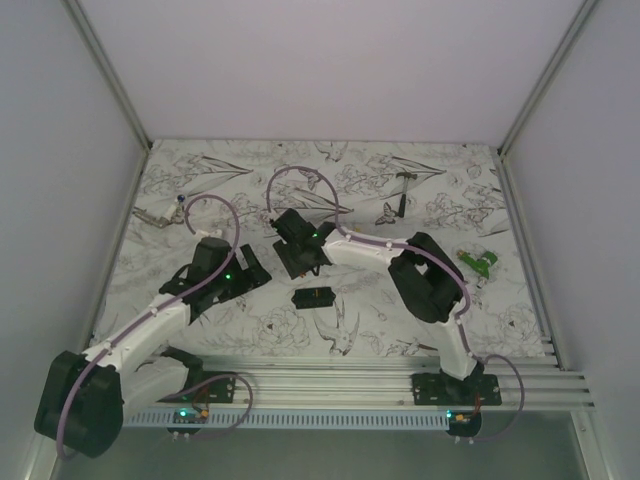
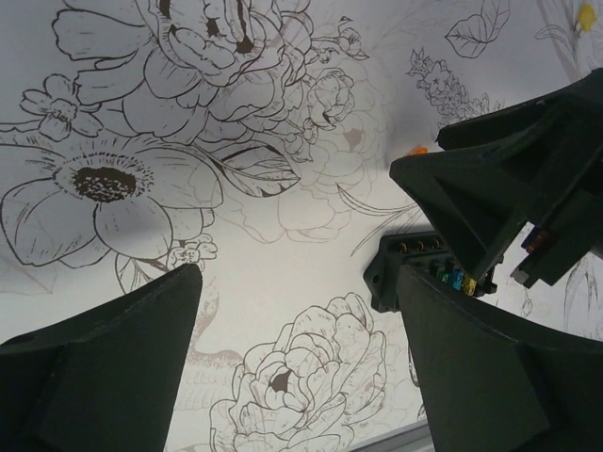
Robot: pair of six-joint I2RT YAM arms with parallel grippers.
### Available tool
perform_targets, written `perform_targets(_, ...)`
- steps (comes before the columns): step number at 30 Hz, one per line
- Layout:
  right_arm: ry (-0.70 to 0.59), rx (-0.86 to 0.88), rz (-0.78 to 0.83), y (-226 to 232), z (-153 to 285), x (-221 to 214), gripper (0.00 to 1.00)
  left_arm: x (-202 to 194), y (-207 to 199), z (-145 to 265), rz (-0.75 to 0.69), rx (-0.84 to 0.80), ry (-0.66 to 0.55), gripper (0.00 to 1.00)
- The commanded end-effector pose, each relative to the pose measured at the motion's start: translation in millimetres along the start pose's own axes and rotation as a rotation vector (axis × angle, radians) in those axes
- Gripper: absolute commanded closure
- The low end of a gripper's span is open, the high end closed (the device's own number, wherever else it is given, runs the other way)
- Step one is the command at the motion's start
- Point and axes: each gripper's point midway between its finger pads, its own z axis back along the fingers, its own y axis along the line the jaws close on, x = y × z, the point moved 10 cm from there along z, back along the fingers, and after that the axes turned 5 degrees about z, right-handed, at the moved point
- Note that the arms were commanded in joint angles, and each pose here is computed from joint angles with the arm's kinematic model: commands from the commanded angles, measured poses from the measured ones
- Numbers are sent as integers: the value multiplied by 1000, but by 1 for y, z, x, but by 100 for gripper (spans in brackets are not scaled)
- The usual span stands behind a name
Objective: Snap on the fuse box
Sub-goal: Pick up the fuse from the center of the board.
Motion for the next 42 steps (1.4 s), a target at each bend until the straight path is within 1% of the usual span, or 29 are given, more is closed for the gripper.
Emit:
perform_targets(1,-4,-22,52,3,0,9,48,-6,9,2,30,21,25,11)
perform_targets(6,18,-19,65,4,-4,8,49,-7,10,3,32,21,28,10)
perform_targets(13,65,-3,73,5,-7,2,54,-8,10,2,35,18,34,10)
perform_targets(18,78,6,72,5,-6,1,55,-8,9,3,40,14,33,9)
perform_targets(26,121,19,75,7,-13,-4,58,-8,9,4,46,9,34,4)
perform_targets(29,121,8,74,6,-13,-5,61,-8,8,4,48,8,36,1)
perform_targets(31,119,2,72,6,-14,-5,63,-8,8,4,48,7,37,1)
perform_targets(37,93,5,45,7,-11,-1,66,-8,6,5,47,-9,41,1)
perform_targets(42,38,13,-34,0,1,9,70,-4,-1,10,37,-61,27,1)
